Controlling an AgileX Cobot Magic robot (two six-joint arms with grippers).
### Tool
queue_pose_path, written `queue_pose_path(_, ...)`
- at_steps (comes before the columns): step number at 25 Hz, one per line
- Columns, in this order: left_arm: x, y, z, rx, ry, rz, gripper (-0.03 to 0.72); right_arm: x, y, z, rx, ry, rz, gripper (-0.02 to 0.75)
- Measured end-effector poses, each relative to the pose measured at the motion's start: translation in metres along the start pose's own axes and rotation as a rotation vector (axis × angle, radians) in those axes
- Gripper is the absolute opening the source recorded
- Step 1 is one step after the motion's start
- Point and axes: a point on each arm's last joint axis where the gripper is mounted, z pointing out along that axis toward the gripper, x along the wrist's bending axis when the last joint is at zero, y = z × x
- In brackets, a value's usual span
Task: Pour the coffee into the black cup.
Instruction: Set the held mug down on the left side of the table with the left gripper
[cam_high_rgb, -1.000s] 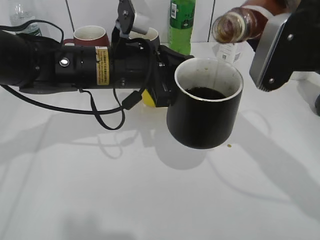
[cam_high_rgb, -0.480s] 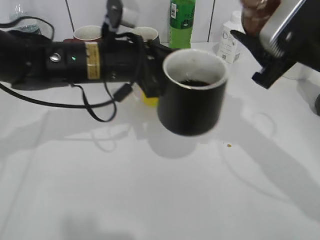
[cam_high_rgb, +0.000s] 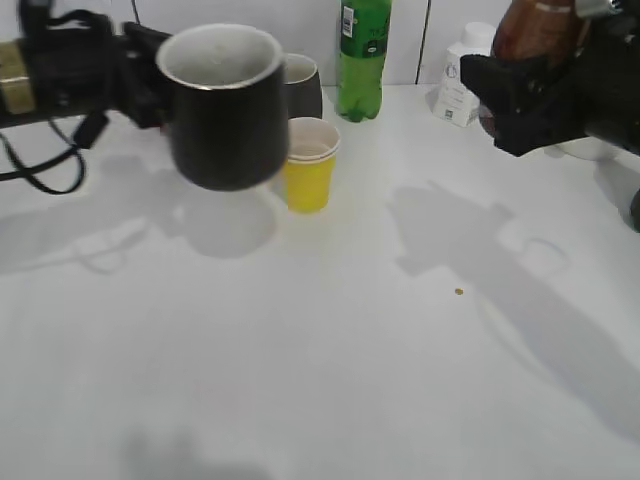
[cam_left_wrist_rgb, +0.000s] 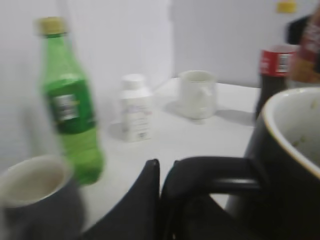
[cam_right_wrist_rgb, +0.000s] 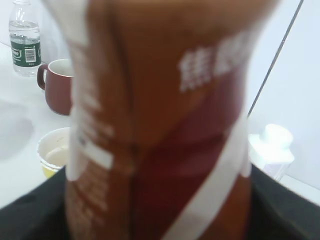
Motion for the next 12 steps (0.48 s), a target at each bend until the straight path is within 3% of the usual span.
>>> queue_pose_path(12, 0.063, -0.008, -0.087, -0.016, 0.371, -0.013, 0.042, 0.000, 0.001, 0.000, -0.007, 0.000, 0.005, 0.526)
